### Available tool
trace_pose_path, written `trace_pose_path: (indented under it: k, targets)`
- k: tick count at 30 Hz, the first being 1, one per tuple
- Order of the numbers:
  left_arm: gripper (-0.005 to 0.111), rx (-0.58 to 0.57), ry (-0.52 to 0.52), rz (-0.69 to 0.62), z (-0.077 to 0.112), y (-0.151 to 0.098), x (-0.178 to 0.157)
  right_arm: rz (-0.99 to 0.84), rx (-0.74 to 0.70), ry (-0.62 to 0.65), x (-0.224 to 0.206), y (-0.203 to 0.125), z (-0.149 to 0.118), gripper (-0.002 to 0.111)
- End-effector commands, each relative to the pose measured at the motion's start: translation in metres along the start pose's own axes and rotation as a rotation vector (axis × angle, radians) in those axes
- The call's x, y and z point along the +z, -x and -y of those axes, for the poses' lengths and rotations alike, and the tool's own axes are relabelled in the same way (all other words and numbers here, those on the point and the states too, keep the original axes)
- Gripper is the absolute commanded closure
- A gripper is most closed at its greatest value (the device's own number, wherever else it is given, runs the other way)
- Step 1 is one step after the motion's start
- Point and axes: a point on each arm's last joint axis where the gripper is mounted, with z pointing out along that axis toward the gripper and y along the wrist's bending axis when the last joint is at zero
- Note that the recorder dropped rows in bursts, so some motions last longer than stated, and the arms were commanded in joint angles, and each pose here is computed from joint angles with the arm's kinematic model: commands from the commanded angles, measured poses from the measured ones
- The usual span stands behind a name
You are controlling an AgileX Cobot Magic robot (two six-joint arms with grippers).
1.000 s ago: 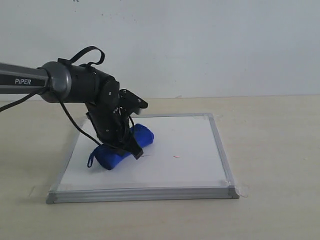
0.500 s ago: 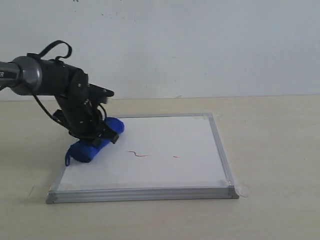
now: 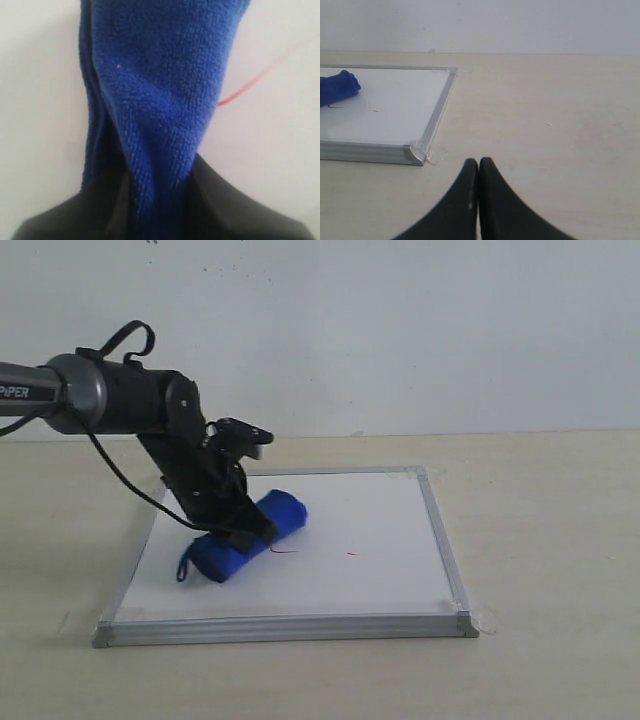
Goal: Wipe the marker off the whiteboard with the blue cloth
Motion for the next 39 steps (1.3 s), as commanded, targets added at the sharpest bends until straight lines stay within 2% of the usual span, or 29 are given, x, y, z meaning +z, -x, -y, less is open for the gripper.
trace_pose_path:
  k: [1, 4, 10, 13, 16, 19, 22, 26, 29, 32, 36, 39]
  targets:
    - [0.103, -0.037, -0.046, 0.010, 0.013, -0.001, 0.015, 0.013, 0.000, -0.002, 0.000, 0.001, 0.000, 0.108]
    - [0.103, -0.111, 0.005, 0.019, -0.015, -0.007, 0.012, 0.013, 0.000, -0.002, 0.000, 0.001, 0.000, 0.108]
    - [0.103, -0.268, 0.106, -0.051, -0.078, -0.036, 0.004, 0.013, 0.000, -0.002, 0.000, 0.001, 0.000, 0.108]
    - [0.103, -0.333, 0.109, -0.080, -0.096, -0.048, 0.001, 0.013, 0.000, -0.002, 0.000, 0.001, 0.000, 0.108]
    - [0.103, -0.336, 0.091, -0.132, -0.097, -0.054, 0.000, 0.013, 0.000, -0.002, 0.000, 0.001, 0.000, 0.108]
    - [0.103, -0.289, 0.057, -0.115, -0.085, -0.047, -0.006, 0.013, 0.000, -0.002, 0.000, 0.001, 0.000, 0.108]
    - [0.103, -0.223, -0.002, -0.066, -0.064, -0.033, -0.009, 0.013, 0.000, -0.002, 0.000, 0.001, 0.000, 0.108]
    - [0.103, -0.091, -0.120, 0.011, -0.023, -0.013, -0.002, 0.013, 0.000, -0.002, 0.000, 0.001, 0.000, 0.108]
    - [0.103, -0.048, -0.122, 0.068, -0.007, -0.002, 0.001, 0.013, 0.000, -0.002, 0.000, 0.001, 0.000, 0.108]
    - [0.103, -0.078, -0.075, 0.082, -0.014, -0.002, 0.002, 0.013, 0.000, -0.002, 0.000, 0.001, 0.000, 0.108]
    - [0.103, -0.199, 0.044, 0.043, -0.053, -0.017, 0.000, 0.013, 0.000, -0.002, 0.000, 0.001, 0.000, 0.108]
    - [0.103, -0.264, 0.093, -0.024, -0.080, -0.034, -0.004, 0.013, 0.000, -0.002, 0.000, 0.001, 0.000, 0.108]
